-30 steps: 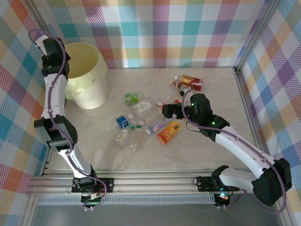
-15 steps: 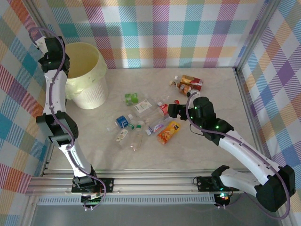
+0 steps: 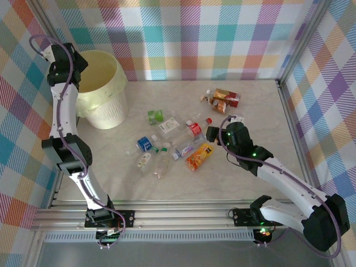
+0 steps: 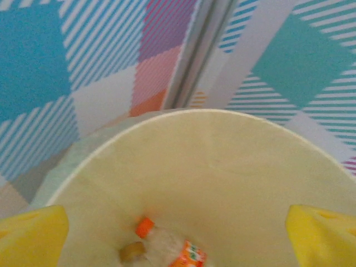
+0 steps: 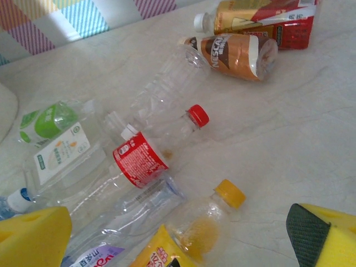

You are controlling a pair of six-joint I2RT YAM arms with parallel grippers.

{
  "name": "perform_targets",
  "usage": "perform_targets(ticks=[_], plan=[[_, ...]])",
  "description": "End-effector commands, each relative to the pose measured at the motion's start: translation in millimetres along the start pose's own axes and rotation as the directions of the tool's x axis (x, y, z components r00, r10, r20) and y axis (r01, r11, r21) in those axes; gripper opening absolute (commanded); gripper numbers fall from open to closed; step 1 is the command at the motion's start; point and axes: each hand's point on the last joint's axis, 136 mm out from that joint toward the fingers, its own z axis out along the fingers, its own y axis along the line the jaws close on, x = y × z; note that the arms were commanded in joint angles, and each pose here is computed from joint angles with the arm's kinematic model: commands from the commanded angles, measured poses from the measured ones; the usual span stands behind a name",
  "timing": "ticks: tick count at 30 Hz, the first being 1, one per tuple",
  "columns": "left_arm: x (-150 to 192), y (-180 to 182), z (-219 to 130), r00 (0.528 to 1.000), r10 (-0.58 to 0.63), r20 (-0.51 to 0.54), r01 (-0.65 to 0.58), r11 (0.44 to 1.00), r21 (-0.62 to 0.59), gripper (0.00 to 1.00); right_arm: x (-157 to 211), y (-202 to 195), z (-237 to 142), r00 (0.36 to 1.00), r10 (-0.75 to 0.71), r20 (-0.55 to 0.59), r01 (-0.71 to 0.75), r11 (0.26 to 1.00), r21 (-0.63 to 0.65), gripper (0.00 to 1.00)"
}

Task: Put the plastic bottles in the bin

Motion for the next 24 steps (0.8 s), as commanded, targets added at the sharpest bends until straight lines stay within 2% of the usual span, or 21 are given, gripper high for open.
perform_targets(ticks=[1, 5, 10, 12, 14, 17, 20, 24], plan=[[-24, -23, -48, 0.997, -0.076, 0.008, 0.074, 0.983, 0.165, 1.0, 8, -7, 4, 1.0, 0.011, -0.028, -0.01, 0.999, 0.033, 1.0], [-25, -43, -75, 0.995, -0.099, -0.019, 0.1, 0.946, 0.308, 1.0, 22, 1, 11, 0.995, 0.018, -0.095, -0.019, 1.0, -0.005, 1.0], [-18, -72, -118, 0.998, -0.066, -0.016, 0.064, 0.825, 0.561, 1.0, 57, 11, 12, 0.963, 0.071, -0.26, -0.089, 0.995, -0.055, 1.0], [-13, -82, -141, 0.998, -0.063, -0.024, 0.063, 0.751, 0.657, 1.0, 71, 6, 11, 0.943, 0.115, -0.312, -0.13, 0.991, -0.028, 1.0], [2, -91, -161, 0.996, -0.037, -0.079, 0.083, 0.68, 0.728, 1.0, 83, 0, 10, 0.926, 0.156, -0.343, -0.164, 0.986, 0.006, 1.0], [33, -97, -186, 0.987, 0.005, -0.162, 0.124, 0.62, 0.774, 1.0, 100, 2, 10, 0.908, 0.165, -0.385, -0.19, 0.981, -0.028, 1.0], [63, -105, -214, 0.981, 0.058, -0.185, 0.119, 0.569, 0.813, 1.0, 109, 9, 12, 0.9, 0.151, -0.41, -0.202, 0.976, -0.082, 1.0], [101, -108, -235, 0.964, 0.121, -0.238, 0.136, 0.545, 0.827, 1.0, 116, 21, 19, 0.891, 0.115, -0.438, -0.194, 0.971, -0.139, 1.0]])
